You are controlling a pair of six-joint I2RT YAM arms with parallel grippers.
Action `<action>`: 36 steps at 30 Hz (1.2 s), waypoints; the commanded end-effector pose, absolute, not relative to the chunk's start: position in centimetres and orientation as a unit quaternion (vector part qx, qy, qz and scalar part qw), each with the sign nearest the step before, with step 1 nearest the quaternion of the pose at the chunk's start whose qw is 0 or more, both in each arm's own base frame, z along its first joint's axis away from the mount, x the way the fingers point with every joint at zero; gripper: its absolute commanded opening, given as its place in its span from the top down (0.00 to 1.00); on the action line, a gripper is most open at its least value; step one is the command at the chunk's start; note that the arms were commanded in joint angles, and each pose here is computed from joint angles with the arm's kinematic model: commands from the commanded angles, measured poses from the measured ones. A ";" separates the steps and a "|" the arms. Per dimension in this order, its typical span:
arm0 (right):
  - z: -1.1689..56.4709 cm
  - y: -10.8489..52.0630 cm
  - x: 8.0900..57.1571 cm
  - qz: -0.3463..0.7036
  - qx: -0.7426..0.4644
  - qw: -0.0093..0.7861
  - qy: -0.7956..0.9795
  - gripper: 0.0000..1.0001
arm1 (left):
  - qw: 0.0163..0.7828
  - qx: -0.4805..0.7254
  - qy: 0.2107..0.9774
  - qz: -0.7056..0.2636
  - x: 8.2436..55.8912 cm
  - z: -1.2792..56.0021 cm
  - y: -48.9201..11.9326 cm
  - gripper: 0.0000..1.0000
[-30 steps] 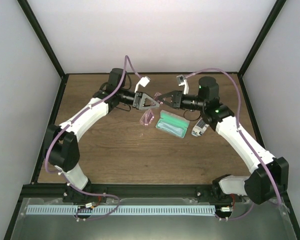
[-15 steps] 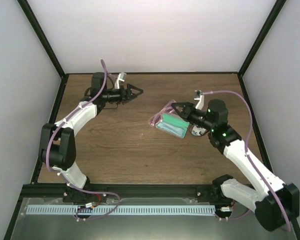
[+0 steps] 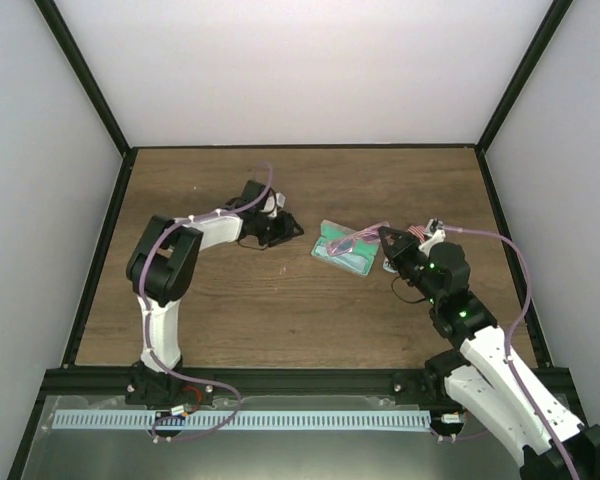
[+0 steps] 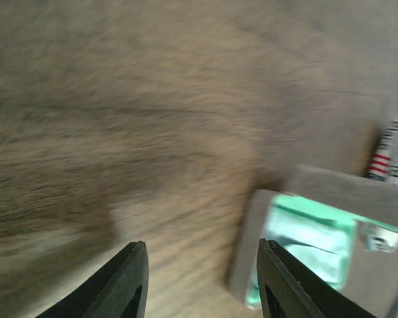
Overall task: Organize the sunglasses
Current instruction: Pick up the sunglasses from the center of the board, then place the sunglasses in the sunglasses case.
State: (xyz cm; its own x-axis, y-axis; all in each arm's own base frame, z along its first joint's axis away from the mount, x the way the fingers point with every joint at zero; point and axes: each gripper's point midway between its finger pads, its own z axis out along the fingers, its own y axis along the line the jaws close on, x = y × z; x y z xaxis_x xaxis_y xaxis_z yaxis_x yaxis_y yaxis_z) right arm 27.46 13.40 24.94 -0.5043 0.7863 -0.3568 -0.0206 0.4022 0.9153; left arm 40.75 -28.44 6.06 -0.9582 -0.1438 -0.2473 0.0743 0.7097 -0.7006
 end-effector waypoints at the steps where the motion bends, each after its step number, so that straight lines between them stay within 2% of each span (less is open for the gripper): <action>1: 24.6 10.9 27.6 0.445 0.321 0.442 0.710 0.99 | 0.134 -0.059 0.933 -0.329 41.4 2.5 -27.8 0.53; 8: 24.6 9.7 26.7 0.437 0.341 0.452 0.699 0.99 | 0.085 -0.039 0.945 -0.313 39.2 -1.2 -28.7 0.54; 18: 24.7 8.6 27.0 0.413 0.361 0.464 0.695 0.99 | -0.025 0.005 0.960 -0.280 30.3 -3.9 -27.4 0.53; 24: 23.6 8.4 27.1 0.409 0.374 0.457 0.695 0.99 | -0.061 0.014 0.958 -0.281 26.9 -5.6 -28.0 0.53; 31: 23.4 8.3 27.5 0.411 0.379 0.465 0.686 0.99 | -0.075 0.023 0.956 -0.284 25.4 -5.2 -28.3 0.53; 36: 22.9 8.4 27.8 0.402 0.377 0.464 0.694 0.99 | -0.087 0.052 0.948 -0.303 24.6 -4.4 -30.6 0.53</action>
State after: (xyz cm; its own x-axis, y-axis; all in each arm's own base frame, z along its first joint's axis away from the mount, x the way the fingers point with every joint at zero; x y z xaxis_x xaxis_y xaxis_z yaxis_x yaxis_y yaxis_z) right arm 27.26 9.03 22.05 -0.3351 0.8818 -0.3318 0.1666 0.4021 0.9003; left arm 31.91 -33.33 2.68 -0.9792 0.0980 -0.1775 0.1972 0.6636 -0.7217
